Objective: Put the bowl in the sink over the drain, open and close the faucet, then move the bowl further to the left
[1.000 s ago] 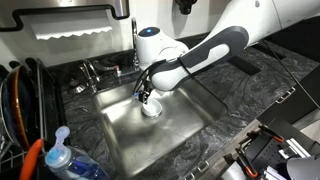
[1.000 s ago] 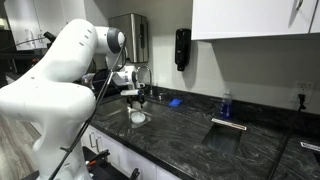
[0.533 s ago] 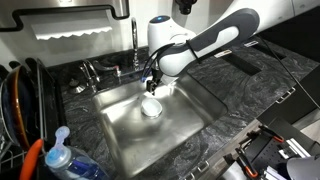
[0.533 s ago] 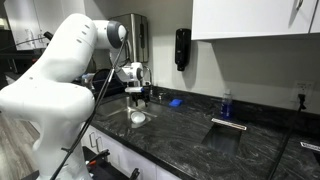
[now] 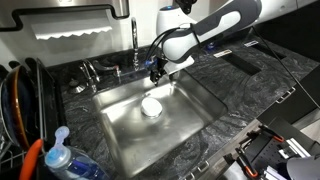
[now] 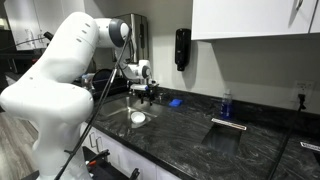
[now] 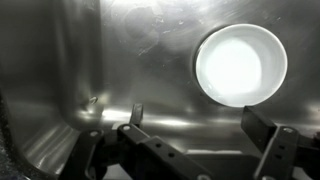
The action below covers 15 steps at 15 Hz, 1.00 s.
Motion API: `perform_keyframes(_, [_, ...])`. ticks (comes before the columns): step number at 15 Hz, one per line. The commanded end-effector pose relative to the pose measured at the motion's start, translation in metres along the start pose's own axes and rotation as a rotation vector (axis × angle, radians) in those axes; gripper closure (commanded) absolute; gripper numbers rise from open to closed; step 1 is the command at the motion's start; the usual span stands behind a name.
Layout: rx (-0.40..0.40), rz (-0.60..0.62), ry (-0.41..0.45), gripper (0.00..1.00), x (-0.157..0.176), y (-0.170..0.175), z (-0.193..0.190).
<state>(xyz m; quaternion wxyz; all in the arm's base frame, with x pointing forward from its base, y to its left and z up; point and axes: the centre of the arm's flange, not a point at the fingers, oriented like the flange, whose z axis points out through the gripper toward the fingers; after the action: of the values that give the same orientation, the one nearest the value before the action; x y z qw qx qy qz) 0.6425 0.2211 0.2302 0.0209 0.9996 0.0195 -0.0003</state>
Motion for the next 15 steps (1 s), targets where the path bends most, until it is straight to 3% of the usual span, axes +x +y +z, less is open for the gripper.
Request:
perform_keyframes(1, [0.032,0.034,0.007,0.0,0.005,0.017,-0.017])
perform_keyframes(8, [0.017,0.03,0.019,0.0,0.008,0.01,-0.008])
perform_keyframes(11, [0.024,-0.032,0.103,0.0,0.014,0.029,-0.021])
perform_keyframes(15, [0.029,-0.184,0.285,0.0,0.033,0.056,-0.03])
